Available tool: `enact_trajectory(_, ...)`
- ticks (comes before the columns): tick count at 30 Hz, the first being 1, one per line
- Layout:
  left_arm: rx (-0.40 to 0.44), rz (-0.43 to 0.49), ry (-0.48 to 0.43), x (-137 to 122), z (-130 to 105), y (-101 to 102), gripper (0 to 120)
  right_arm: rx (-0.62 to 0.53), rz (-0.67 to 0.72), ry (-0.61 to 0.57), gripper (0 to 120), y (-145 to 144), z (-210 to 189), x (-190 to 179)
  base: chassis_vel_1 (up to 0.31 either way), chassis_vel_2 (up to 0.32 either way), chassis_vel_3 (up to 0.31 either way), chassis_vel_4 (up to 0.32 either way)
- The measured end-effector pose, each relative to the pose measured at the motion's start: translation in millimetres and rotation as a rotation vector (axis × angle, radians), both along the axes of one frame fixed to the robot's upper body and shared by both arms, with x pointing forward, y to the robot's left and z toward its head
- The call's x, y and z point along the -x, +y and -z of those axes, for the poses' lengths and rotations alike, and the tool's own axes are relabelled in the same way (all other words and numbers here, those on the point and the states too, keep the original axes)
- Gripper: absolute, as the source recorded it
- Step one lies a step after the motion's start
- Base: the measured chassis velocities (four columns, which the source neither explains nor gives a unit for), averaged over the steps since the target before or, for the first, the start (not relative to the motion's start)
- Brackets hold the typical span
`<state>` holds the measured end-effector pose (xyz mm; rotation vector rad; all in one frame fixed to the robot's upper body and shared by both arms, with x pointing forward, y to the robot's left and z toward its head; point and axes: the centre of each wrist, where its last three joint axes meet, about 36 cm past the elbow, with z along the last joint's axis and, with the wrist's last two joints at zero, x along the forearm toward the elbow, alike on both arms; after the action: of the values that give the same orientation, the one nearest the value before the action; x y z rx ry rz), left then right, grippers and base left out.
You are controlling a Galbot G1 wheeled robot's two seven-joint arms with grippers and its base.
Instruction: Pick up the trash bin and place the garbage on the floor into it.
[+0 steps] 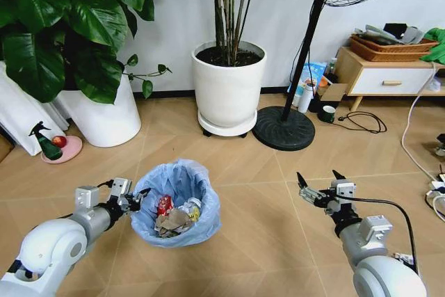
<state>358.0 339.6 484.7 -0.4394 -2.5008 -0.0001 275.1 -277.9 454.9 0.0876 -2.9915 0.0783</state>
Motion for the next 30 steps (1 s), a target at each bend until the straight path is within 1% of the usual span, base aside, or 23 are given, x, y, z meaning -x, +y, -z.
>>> enact_trajectory(21,0.004,0.007,0.004,1,3,0,0,-0.004,0.009,0.012,100,3,8,3,0.132,-0.138,-0.132,0.134)
enact_trajectory(25,0.005,0.009,0.004,2,3,0,0,0.0,0.012,0.015,100,3,12,4,-0.009,-0.092,-0.003,0.084)
enact_trajectory(30,0.005,0.012,0.003,3,4,-1,0,0.001,0.009,0.015,100,3,12,4,-0.117,-0.066,0.143,0.076)
